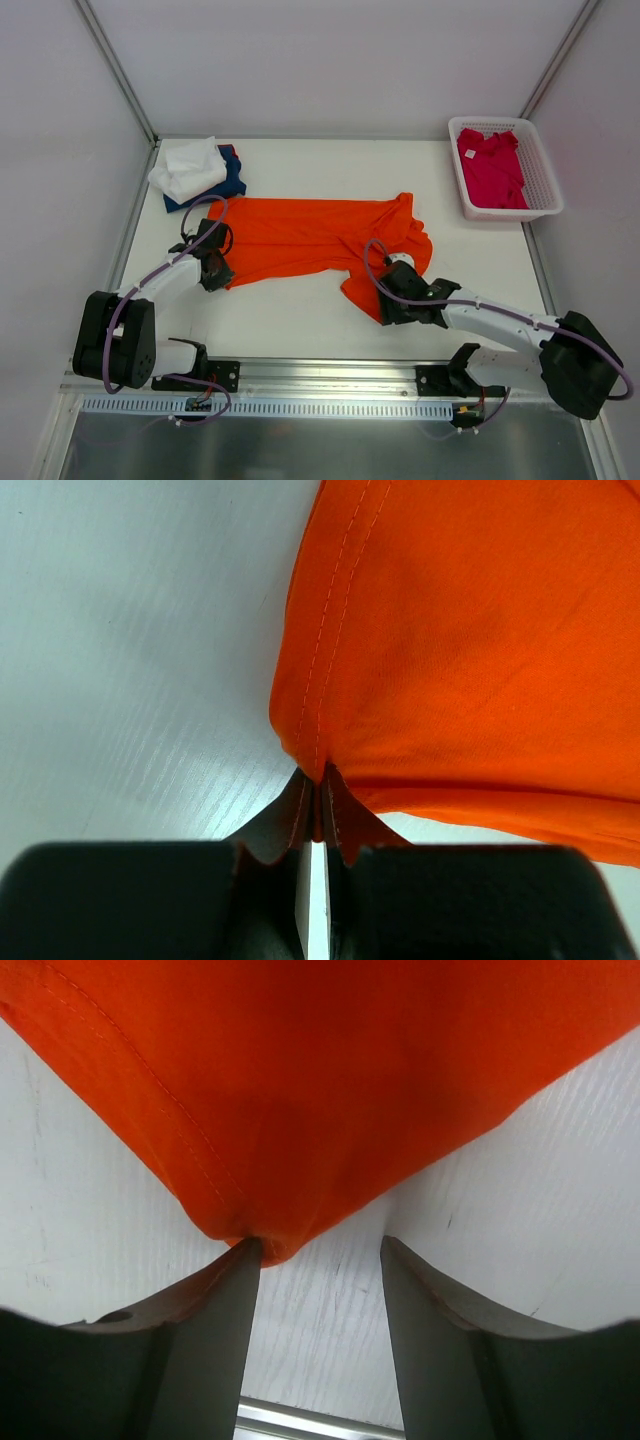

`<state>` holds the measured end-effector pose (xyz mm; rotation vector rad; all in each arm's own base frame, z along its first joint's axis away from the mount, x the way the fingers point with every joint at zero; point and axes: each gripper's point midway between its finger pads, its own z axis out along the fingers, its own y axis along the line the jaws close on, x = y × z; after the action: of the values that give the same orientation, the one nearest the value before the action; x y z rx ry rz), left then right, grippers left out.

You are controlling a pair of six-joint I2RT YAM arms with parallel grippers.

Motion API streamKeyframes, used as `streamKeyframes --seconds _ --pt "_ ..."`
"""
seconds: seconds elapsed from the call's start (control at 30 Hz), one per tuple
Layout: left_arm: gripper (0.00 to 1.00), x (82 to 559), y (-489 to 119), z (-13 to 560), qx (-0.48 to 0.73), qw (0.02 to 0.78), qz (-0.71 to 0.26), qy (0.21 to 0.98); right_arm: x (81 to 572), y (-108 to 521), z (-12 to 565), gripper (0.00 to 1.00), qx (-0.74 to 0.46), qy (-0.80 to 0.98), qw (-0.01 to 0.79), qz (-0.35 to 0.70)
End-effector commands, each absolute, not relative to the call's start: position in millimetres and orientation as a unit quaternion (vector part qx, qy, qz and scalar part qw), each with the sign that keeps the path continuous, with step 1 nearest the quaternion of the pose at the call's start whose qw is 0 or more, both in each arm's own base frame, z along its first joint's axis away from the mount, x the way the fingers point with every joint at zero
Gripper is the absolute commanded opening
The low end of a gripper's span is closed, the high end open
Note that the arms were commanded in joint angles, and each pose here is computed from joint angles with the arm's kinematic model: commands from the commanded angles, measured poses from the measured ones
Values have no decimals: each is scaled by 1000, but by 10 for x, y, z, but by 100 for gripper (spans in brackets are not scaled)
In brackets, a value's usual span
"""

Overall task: Fold and stack the t-shirts
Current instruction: Fold the tshirt

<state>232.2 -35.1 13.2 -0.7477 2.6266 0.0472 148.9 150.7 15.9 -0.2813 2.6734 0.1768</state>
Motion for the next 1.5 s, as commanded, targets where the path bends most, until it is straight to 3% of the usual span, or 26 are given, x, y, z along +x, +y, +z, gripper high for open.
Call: streamKeyframes --seconds 0.0,0.17,0.27,0.5,0.77,1.1,1.47 --pt "0 2281 -394 89 -269 188 7 945 1750 1736 340 55 -113 953 269 81" --pt "0 2276 -392 85 -269 187 7 945 1800 1825 292 53 -121 953 266 78" --pt "0 2284 -390 87 -269 187 7 945 1837 1875 268 46 -124 953 267 74" --pt "0 2283 -397 90 -267 187 5 945 1860 1934 258 1 -129 953 266 68" --pt "0 2304 -464 158 -265 195 -16 944 1887 1825 528 0 -118 946 296 51" --pt "0 2590 -547 709 -258 266 -59 927 2010 1592 1123 0 -98 925 366 25" --pt "0 2868 -341 1110 -289 321 -41 901 2315 1418 1610 0 -78 899 429 -39"
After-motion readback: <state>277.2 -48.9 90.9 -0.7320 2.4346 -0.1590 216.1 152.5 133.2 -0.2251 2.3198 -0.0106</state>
